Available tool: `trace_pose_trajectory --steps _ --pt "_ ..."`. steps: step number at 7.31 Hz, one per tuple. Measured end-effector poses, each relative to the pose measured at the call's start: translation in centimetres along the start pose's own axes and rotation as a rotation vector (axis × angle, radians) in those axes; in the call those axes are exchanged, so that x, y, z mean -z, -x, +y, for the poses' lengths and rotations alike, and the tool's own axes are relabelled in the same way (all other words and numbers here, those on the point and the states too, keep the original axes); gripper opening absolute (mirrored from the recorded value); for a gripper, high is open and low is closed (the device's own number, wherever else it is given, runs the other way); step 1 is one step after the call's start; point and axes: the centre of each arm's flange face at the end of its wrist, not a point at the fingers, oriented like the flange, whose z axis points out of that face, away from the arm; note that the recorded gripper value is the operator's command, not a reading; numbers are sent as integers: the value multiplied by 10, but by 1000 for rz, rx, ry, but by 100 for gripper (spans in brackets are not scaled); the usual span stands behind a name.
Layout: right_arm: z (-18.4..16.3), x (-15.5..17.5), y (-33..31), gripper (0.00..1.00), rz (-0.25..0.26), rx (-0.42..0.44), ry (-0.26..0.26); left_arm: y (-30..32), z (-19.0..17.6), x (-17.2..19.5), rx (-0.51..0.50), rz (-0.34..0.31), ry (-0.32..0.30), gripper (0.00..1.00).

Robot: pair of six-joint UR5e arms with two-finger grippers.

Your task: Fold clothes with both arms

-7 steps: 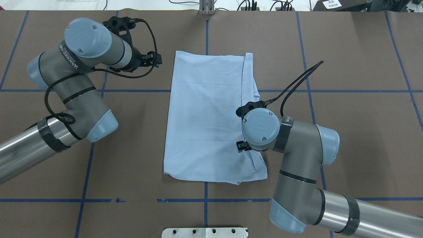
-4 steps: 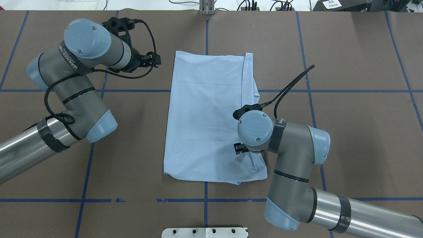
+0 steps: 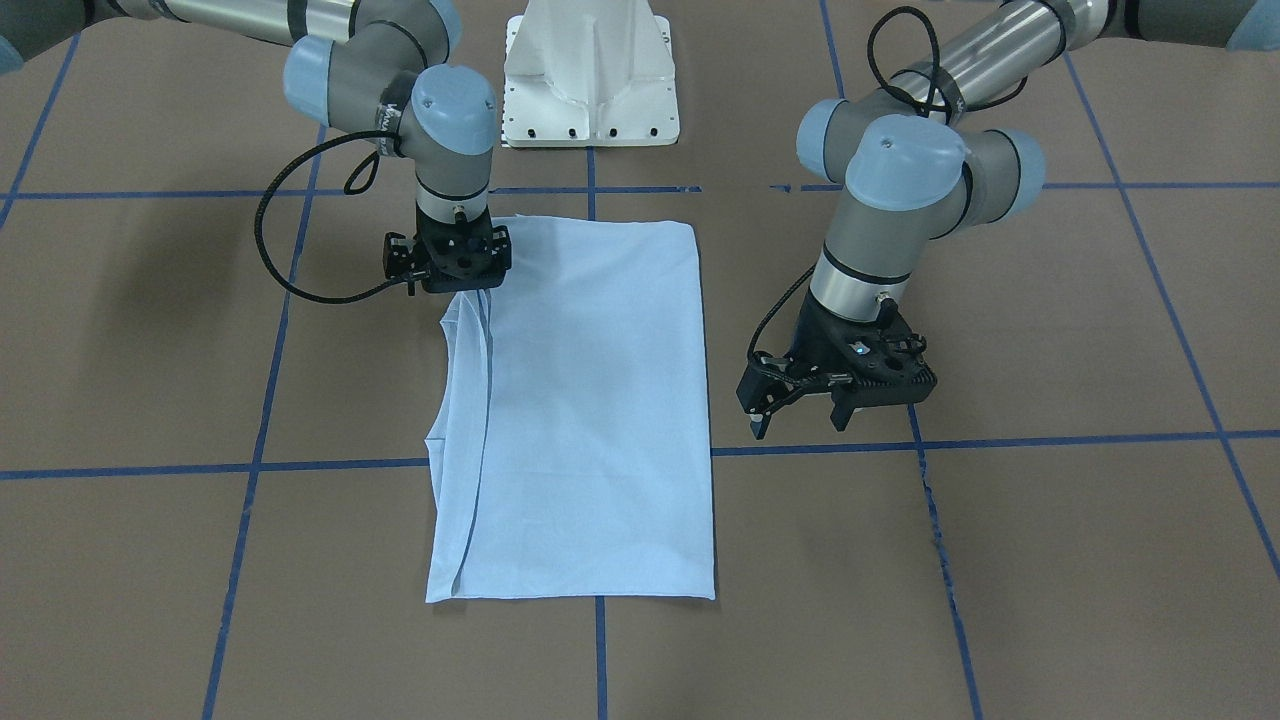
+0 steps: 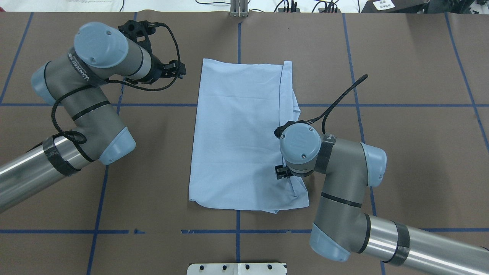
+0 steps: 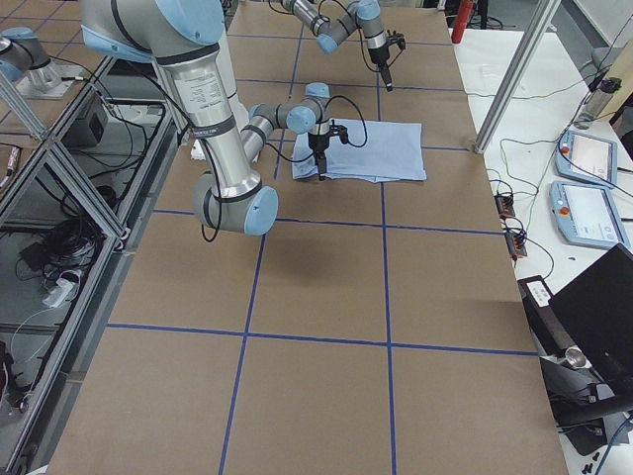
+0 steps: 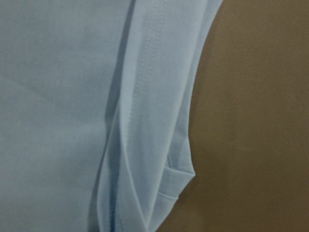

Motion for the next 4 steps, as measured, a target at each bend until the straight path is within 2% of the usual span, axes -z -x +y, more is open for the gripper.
trace_pose_trajectory --steps 2,4 --pt "-5 -9 -24 100 26 -21 5 0 0 0 0 1 -1 100" --pt "-6 -10 -75 100 53 -28 -3 0 0 0 0 1 -1 100"
